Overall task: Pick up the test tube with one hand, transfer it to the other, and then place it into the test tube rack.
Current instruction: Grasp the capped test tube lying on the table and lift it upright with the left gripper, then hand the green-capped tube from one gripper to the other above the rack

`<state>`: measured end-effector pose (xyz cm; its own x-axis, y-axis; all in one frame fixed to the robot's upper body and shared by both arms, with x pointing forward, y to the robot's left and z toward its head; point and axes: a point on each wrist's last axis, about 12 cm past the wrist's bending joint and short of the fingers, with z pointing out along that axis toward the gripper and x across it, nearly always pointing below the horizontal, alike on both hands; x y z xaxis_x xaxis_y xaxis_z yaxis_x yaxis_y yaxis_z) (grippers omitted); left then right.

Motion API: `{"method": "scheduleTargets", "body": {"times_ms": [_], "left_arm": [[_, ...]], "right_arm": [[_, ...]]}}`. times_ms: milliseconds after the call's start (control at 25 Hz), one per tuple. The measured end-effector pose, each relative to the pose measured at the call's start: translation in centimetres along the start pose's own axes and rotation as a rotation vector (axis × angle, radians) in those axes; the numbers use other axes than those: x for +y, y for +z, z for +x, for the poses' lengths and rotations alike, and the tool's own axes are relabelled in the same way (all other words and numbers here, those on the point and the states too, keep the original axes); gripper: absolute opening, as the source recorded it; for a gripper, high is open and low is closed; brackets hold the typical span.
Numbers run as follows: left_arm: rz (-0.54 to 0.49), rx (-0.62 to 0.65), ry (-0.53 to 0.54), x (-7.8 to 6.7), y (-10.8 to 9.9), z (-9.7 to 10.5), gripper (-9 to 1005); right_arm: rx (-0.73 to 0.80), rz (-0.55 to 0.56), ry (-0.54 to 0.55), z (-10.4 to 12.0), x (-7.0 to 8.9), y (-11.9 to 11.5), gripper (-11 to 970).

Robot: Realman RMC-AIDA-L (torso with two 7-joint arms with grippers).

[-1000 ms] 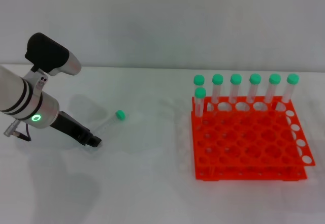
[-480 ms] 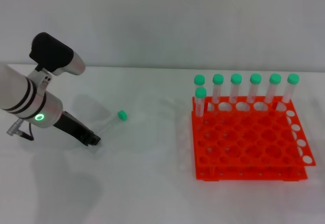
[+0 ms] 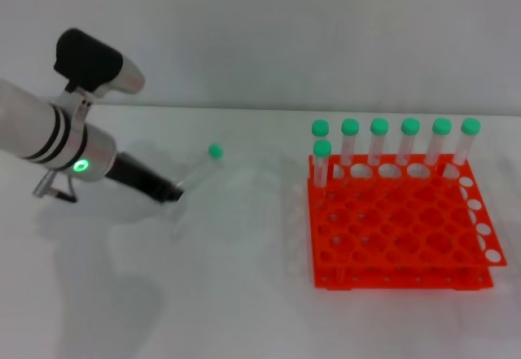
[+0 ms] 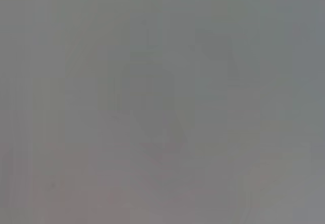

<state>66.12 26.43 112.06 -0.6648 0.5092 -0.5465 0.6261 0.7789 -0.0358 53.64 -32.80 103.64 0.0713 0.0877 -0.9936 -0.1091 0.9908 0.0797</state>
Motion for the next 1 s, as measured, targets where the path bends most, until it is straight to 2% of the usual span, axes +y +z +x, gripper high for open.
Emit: {"method": "scheduleTargets", "body": {"times_ms": [120,240,280,320,360,520,640,720,800,920,1000], "left_arm": [[-0.011,-0.098,-0.010,0.0,0.2,-0.7,191],[-0.018,-0.255,-0.050,-0.2,0.7,-0.6,191],[-0.018,-0.255,-0.050,-0.2,0.7,-0.6,191],[-0.012,-0.457,-0.099,-0.5,1.1,0.0,191],[-0.015,-0.484,-0.102,-0.5,1.1,0.2,191],[-0.052,-0.794,-0.196,-1.0,1.2,2.4,190],[-0.089,-0.952,-0.184,-1.9,1.1,4.0,190],[-0.111,-1.037,-0.195,-2.8,1.2,5.2,190],[-0.119,-1.120,-0.223,-4.5,1.6,6.2,190],[-0.107,-1.169,-0.233,-6.8,2.3,6.9,190],[-0.079,-1.175,-0.204,-8.8,3.0,6.9,190]], "right_arm": [[-0.008,0.021,0.007,-0.1,-0.3,0.0,803],[-0.016,0.051,0.020,-0.2,-0.6,0.1,801],[-0.019,0.059,0.026,-0.3,-0.7,0.1,800],[-0.022,0.065,0.031,-0.3,-0.8,0.1,799],[-0.024,0.069,0.035,-0.3,-0.8,0.1,798],[-0.035,0.074,0.049,-0.4,-0.8,-0.1,795],[-0.038,0.066,0.069,-0.4,-0.7,-0.2,793],[-0.044,0.021,0.099,-0.5,-0.2,-0.1,792],[-0.059,-0.021,0.108,-0.7,0.2,-0.1,790],[-0.089,-0.113,0.126,-1.2,1.2,0.0,788],[-0.095,-0.190,0.146,-1.5,1.9,0.2,786]]}}
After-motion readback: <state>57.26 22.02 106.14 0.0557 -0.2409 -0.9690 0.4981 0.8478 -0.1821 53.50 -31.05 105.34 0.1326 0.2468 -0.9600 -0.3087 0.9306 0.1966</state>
